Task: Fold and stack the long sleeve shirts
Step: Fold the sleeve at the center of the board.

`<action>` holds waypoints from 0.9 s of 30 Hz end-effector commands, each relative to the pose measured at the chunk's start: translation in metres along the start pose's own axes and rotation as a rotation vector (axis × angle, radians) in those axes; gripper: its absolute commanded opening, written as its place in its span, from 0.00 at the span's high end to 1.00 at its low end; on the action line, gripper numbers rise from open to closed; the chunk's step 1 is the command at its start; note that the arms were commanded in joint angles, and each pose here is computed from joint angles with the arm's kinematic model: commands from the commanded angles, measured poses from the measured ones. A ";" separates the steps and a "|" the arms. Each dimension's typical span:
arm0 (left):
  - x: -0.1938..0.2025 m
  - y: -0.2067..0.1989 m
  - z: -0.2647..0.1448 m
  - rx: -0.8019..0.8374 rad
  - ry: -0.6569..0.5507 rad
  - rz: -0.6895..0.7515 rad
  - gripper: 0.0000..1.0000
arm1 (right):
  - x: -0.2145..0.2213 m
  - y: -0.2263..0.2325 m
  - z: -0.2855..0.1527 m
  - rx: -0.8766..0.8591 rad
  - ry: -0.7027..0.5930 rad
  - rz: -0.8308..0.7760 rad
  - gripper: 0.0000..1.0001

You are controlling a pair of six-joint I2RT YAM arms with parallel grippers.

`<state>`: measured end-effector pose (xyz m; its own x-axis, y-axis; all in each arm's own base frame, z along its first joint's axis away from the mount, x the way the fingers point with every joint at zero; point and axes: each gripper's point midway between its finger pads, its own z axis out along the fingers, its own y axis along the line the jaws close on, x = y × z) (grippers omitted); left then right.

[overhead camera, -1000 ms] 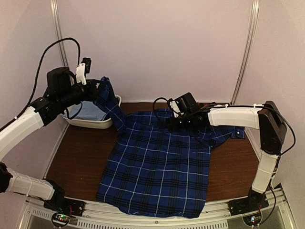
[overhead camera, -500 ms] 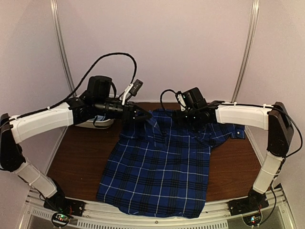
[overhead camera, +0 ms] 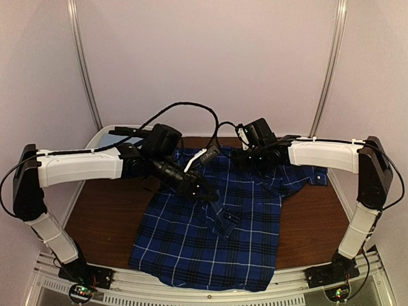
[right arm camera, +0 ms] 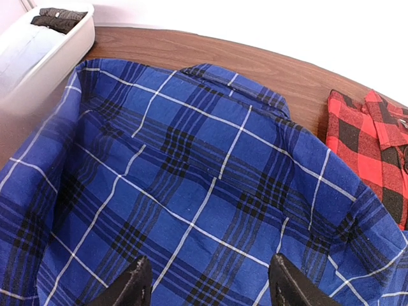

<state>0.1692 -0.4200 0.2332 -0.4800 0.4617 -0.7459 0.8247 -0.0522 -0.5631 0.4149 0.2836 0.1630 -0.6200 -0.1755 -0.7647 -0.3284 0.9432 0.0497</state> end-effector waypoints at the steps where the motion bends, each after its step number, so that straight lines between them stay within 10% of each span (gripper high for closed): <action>1: 0.017 -0.019 0.006 0.105 0.054 0.014 1.00 | -0.007 -0.002 0.001 0.012 -0.008 0.009 0.36; 19: 0.047 -0.036 0.017 0.185 0.146 -0.011 1.00 | -0.002 0.005 0.013 -0.008 0.016 0.009 0.36; 27: 0.011 -0.017 0.003 -0.029 0.061 0.052 0.48 | 0.001 0.010 0.016 -0.032 0.027 0.006 0.34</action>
<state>0.1257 -0.4123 0.2069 -0.4489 0.5842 -0.6762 0.7811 -0.1111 -0.6145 0.4185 0.2903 0.1474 -0.6424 -0.1914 -0.7420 -0.3382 0.9397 0.0504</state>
